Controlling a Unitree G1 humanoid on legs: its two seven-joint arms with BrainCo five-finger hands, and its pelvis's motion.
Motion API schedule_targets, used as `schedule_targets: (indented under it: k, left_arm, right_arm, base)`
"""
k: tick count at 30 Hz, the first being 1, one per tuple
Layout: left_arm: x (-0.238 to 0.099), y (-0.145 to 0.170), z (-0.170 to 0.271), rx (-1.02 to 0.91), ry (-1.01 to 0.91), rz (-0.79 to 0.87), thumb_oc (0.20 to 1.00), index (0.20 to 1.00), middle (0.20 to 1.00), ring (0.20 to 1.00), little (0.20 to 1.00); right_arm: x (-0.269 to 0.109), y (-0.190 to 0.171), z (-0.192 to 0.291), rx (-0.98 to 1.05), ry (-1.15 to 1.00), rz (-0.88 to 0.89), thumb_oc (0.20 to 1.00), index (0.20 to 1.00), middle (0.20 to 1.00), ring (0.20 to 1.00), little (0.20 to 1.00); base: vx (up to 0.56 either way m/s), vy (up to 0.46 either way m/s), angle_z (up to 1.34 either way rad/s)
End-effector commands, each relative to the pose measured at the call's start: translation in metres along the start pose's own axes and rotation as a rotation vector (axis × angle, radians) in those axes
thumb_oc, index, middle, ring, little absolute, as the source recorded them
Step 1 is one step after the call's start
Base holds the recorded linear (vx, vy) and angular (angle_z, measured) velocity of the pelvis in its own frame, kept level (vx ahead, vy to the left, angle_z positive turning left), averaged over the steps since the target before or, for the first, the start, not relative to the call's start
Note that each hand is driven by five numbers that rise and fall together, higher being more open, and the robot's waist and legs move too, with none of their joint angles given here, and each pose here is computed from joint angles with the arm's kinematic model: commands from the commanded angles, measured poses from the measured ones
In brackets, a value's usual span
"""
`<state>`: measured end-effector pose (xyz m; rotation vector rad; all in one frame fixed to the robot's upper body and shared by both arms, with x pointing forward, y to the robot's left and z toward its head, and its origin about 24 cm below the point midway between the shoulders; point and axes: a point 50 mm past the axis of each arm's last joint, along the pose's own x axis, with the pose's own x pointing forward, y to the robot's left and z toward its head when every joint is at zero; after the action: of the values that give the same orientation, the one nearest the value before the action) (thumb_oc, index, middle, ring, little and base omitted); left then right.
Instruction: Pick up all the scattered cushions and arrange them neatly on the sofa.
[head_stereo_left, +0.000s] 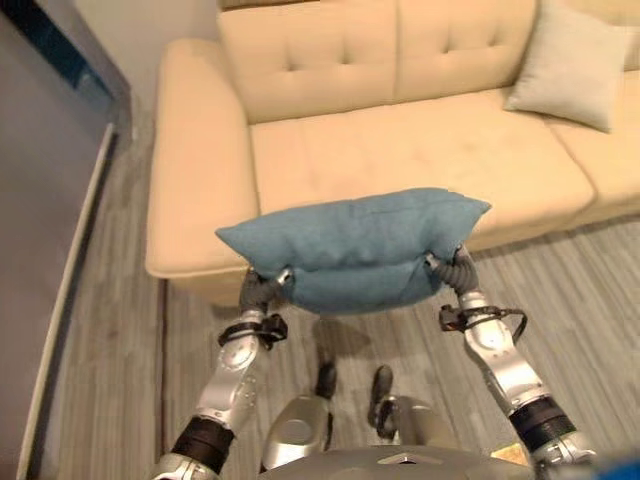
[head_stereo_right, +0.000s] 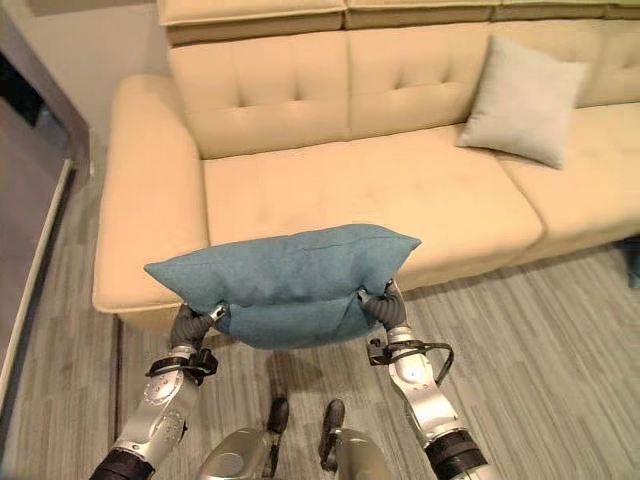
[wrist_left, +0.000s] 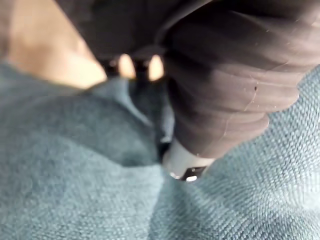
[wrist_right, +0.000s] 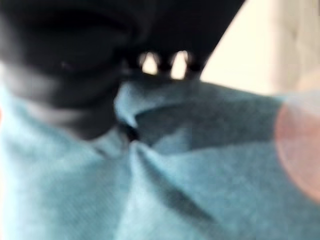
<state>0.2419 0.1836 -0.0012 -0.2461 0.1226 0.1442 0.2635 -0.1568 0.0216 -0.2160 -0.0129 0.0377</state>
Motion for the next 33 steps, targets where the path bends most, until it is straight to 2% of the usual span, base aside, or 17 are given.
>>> schedule_targets:
  k: [1, 6, 13, 20, 33]
  left_arm:
    - [0.007, -0.019, 0.045, 0.017, -0.225, -0.132, 0.200, 0.200, 0.200, 0.200, 0.200]
    - [0.009, -0.017, 0.044, 0.004, -0.211, -0.126, 0.200, 0.200, 0.200, 0.200, 0.200]
    - [0.009, -0.033, 0.039, -0.064, -0.193, -0.168, 0.200, 0.200, 0.200, 0.200, 0.200]
    - [0.012, -0.045, 0.041, -0.054, -0.195, -0.227, 0.200, 0.200, 0.200, 0.200, 0.200]
    - [0.003, -0.021, 0.040, -0.014, -0.180, -0.175, 0.200, 0.200, 0.200, 0.200, 0.200]
  right_arm:
    - [0.008, 0.017, 0.045, 0.062, -0.236, 0.066, 0.200, 0.200, 0.200, 0.200, 0.200]
    - [0.012, 0.015, 0.049, 0.053, -0.244, 0.084, 0.200, 0.200, 0.200, 0.200, 0.200]
    - [0.012, 0.004, 0.050, 0.042, -0.253, 0.051, 0.200, 0.200, 0.200, 0.200, 0.200]
    - [0.013, -0.003, 0.056, 0.084, -0.271, 0.010, 0.200, 0.200, 0.200, 0.200, 0.200]
    - [0.012, 0.016, 0.052, 0.138, -0.246, 0.046, 0.200, 0.200, 0.200, 0.200, 0.200]
  base:
    - [0.23, 0.041, -0.84]
    - [0.24, -0.052, -0.60]
    - [0.29, -0.137, 0.62]
    - [0.15, -0.105, 0.70]
    - [0.32, 0.129, -0.01]
